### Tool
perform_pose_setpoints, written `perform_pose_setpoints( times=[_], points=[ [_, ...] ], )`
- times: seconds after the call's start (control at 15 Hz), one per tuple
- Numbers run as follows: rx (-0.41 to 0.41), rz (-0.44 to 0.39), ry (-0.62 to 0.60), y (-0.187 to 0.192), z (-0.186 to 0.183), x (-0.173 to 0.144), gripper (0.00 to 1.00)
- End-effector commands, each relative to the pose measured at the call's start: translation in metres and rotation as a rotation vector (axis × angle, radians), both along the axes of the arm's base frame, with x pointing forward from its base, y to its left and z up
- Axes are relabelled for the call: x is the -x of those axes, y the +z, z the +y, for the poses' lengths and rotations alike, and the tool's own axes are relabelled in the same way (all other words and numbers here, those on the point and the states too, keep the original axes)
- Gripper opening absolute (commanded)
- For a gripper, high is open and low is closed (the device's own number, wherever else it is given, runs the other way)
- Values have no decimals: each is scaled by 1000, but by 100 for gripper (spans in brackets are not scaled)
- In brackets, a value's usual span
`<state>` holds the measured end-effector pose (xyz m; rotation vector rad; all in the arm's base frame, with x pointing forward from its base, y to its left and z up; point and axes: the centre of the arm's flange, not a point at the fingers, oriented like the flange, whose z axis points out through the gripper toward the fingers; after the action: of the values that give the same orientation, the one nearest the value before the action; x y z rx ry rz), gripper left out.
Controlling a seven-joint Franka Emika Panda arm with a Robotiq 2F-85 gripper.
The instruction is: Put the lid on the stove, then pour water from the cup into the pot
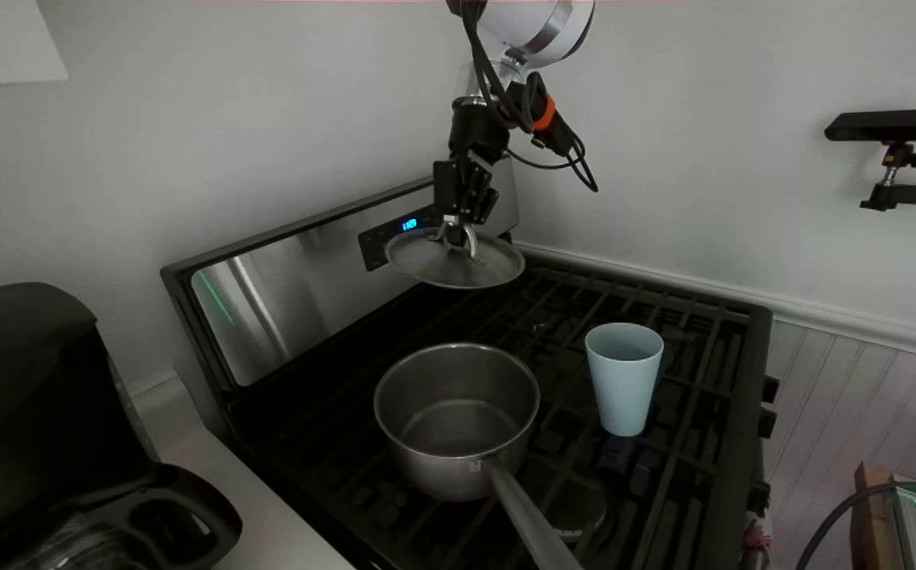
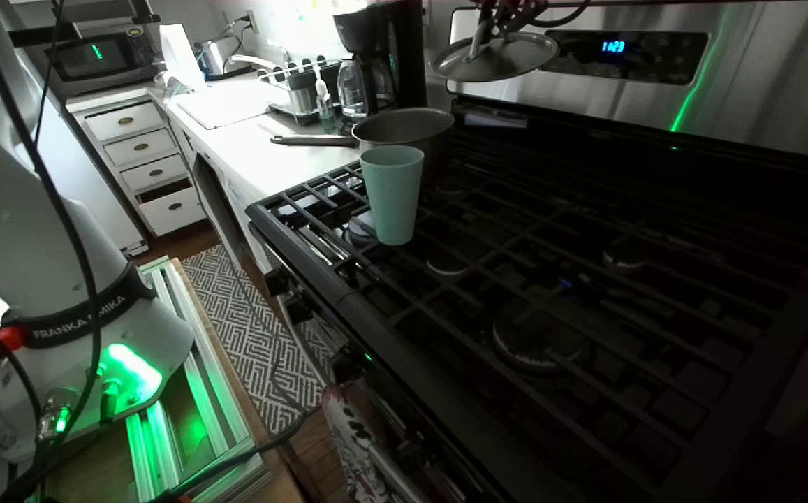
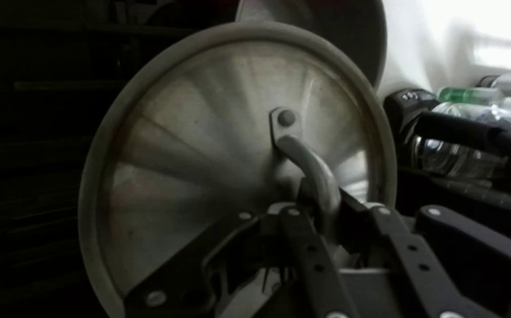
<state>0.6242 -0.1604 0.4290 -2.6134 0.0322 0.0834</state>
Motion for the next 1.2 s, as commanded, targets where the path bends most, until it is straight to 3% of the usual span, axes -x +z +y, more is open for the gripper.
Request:
perform_pose_setpoints(
  times=[0.0,0.33,0.4,0.6,0.67,0.73,1.13],
  points=[
    [-4,15,-152,-11,-44,-7,2],
    [-18,67,-292,-64,-92,2,2],
    [19,65,-228,-50,-83,10,9],
    [2,83,-259,-73,-94,11,9],
    [1,84,-261,-74,-94,10,2],
    [11,65,-287,-74,-92,8,2],
    [-7,140,-352,-126,-115,-14,2]
  ],
)
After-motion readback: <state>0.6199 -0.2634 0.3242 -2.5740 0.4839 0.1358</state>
